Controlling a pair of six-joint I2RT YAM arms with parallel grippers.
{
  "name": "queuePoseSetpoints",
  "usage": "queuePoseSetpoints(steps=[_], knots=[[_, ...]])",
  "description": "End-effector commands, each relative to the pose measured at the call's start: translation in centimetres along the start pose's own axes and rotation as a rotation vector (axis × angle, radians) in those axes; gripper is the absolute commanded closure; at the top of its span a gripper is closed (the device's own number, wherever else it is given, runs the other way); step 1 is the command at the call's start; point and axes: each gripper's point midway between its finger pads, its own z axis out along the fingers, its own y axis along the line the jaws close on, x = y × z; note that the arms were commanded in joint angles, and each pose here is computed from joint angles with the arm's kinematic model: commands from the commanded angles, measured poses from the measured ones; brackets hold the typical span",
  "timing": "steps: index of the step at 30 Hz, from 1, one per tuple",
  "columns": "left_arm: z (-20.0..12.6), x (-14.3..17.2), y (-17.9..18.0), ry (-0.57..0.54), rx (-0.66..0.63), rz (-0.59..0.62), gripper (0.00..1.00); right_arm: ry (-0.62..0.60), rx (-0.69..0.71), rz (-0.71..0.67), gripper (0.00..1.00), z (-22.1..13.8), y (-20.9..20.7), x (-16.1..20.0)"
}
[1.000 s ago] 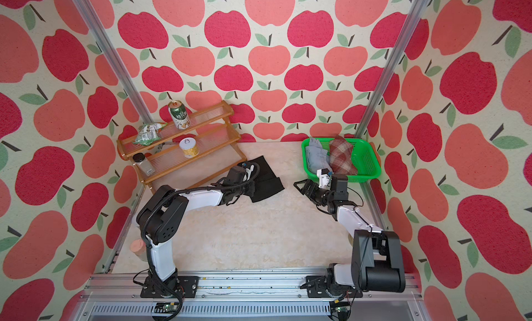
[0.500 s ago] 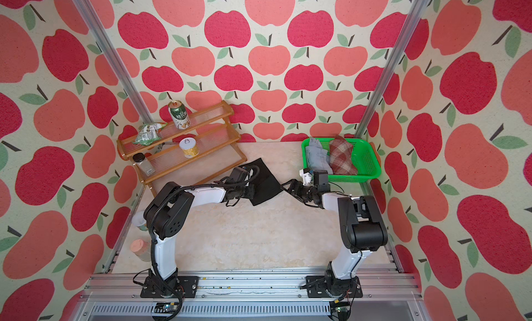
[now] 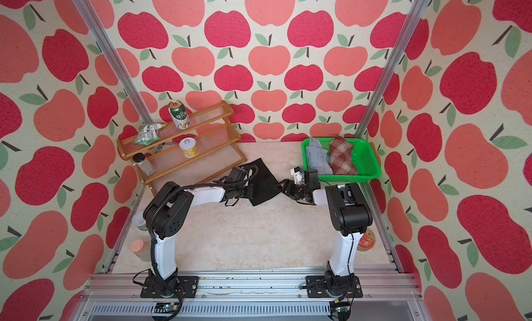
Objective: Roll up the skirts
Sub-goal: Roll the skirt at the center of the board.
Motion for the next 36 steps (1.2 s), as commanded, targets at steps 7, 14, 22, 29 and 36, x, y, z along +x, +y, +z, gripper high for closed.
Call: queuePoseSetpoints(steps=[7,14,22,29,36], knots=[[0.0,1.5,1.2,0.096,-0.008,-0.032,0.78,-0.036,-0.039,0.057,0.47,2.3,-1.3,-1.2],[-0.6,1.0,1.3,0.104,0.009,-0.002,0.6,-0.084,-0.119,0.071,0.91,2.6,0.0,-2.9],[-6.7,-4.1,-0.5,-0.13,-0.012,0.198,0.34,-0.081,-0.144,0.075,1.0,1.3,1.9,-3.4],[-11.8,-1.4,-10.7,-0.355,-0.091,1.021,0.09,-0.052,-0.12,0.063,1.0,-0.5,3.5,-2.9],[-9.3,4.6,-14.6,-0.333,-0.15,1.332,0.0,-0.027,-0.056,0.056,1.0,-1.9,3.9,-2.4]])
